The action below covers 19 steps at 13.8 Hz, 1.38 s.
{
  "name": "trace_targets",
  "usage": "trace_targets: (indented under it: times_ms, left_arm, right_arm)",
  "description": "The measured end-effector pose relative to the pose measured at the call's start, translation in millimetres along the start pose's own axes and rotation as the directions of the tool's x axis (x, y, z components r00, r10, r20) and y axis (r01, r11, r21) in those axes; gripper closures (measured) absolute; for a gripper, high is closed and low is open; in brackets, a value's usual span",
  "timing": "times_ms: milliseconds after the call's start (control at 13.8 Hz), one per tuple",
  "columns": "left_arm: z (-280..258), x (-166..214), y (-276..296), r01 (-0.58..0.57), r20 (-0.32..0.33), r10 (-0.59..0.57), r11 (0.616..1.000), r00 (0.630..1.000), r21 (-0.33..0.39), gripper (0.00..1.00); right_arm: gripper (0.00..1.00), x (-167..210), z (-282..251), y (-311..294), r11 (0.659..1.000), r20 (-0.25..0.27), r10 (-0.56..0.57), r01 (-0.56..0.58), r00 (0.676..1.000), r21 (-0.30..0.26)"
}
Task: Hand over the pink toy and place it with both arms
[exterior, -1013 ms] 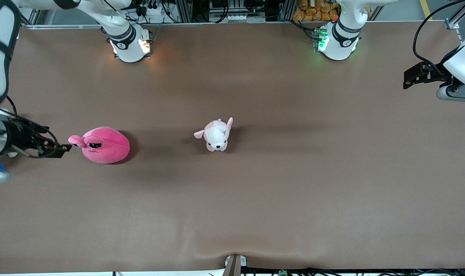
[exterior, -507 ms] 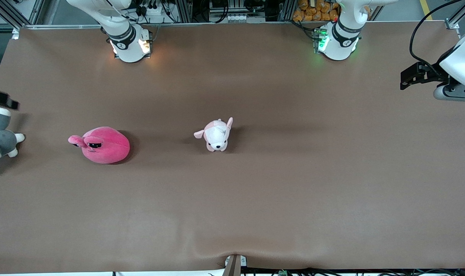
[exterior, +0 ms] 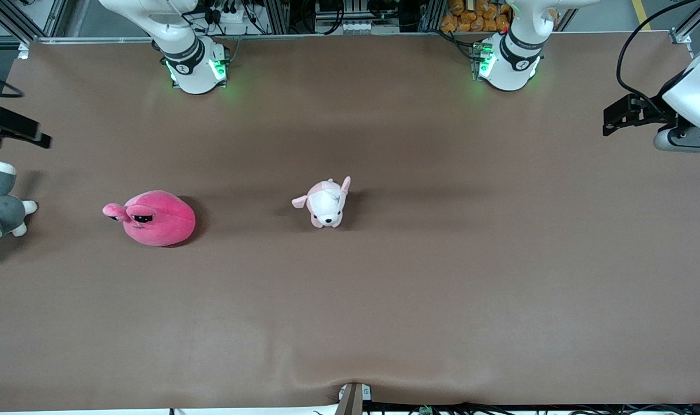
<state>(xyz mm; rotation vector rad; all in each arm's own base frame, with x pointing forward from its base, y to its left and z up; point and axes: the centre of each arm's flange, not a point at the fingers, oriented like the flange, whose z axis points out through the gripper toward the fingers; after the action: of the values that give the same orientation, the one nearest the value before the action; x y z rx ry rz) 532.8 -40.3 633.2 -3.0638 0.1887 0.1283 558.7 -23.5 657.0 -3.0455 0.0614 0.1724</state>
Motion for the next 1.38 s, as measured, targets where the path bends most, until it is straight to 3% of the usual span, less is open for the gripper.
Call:
trace_targets:
  times_ms: [434, 941, 1375]
  left_arm:
    - [0, 0, -1, 0.001, 0.0, -0.001, 1.0, 1.0, 0.0, 0.0]
    - [0, 0, -1, 0.002, -0.001, -0.002, 1.0, 1.0, 0.0, 0.0]
    - [-1, 1, 0, 0.067, -0.01, -0.067, 0.998, 0.998, -0.009, 0.0]
  right_arm:
    - [0.0, -23, 11, -12, 0.999, -0.031, -0.026, 0.025, 0.999, -0.046]
    - [0.0, -31, 1, -2, 0.987, -0.045, -0.076, 0.069, 0.996, -0.143]
    - [0.0, -34, -9, -8, 0.984, -0.057, -0.103, 0.094, 0.993, -0.152]
